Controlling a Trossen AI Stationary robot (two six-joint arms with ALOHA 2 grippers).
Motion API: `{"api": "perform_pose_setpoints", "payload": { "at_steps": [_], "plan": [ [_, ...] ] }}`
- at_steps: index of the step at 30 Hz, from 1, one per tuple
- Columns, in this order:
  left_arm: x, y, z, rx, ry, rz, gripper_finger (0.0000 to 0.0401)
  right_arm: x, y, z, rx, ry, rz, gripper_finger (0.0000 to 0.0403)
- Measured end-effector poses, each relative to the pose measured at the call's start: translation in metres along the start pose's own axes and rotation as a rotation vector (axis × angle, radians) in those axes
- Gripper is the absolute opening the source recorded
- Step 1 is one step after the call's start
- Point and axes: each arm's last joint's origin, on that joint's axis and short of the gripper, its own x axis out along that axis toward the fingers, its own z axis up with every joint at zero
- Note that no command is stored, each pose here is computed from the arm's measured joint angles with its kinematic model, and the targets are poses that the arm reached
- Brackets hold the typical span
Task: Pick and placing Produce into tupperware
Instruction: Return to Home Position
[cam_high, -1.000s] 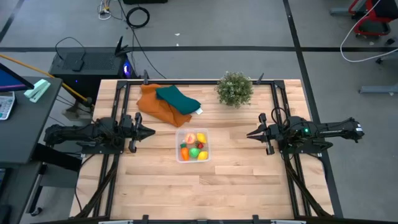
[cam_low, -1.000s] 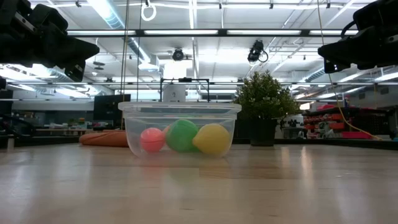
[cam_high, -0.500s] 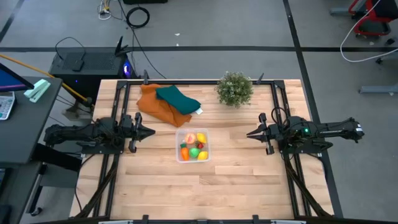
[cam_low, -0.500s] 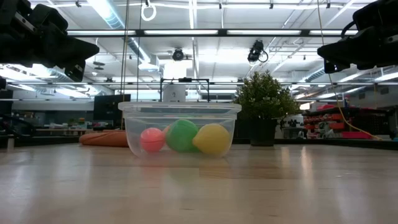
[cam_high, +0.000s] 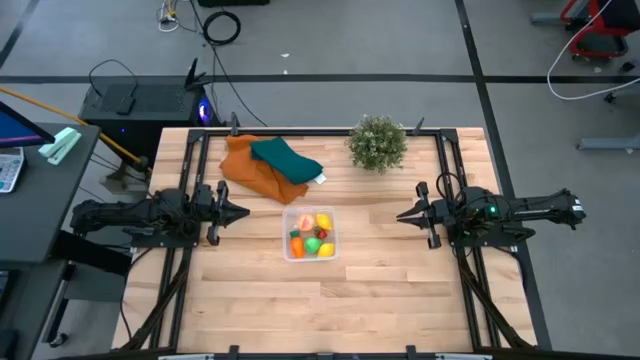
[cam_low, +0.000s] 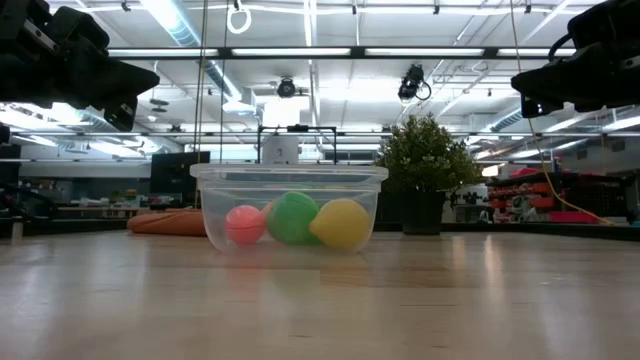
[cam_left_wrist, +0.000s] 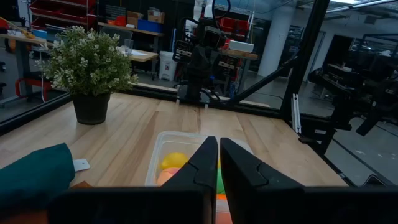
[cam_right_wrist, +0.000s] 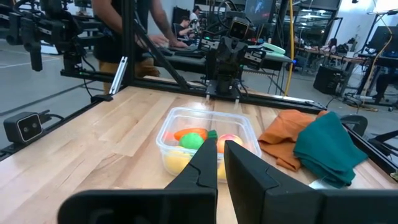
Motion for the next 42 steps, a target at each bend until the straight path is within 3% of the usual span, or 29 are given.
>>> {"api": "perform_pose_setpoints", "payload": {
  "at_steps": [11,42],
  "plan": [
    [0.0000,0.0000,0.0000,0.000,0.000,0.000,0.0036,0.0000,0.0001,0.0000,0.000,0.000,0.003,0.0000],
    [0.0000,0.0000,0.0000,0.000,0.000,0.000,0.0023,0.0000,0.0001,-0.0001,0.000,0.000,0.002,0.0000]
  ]
}}
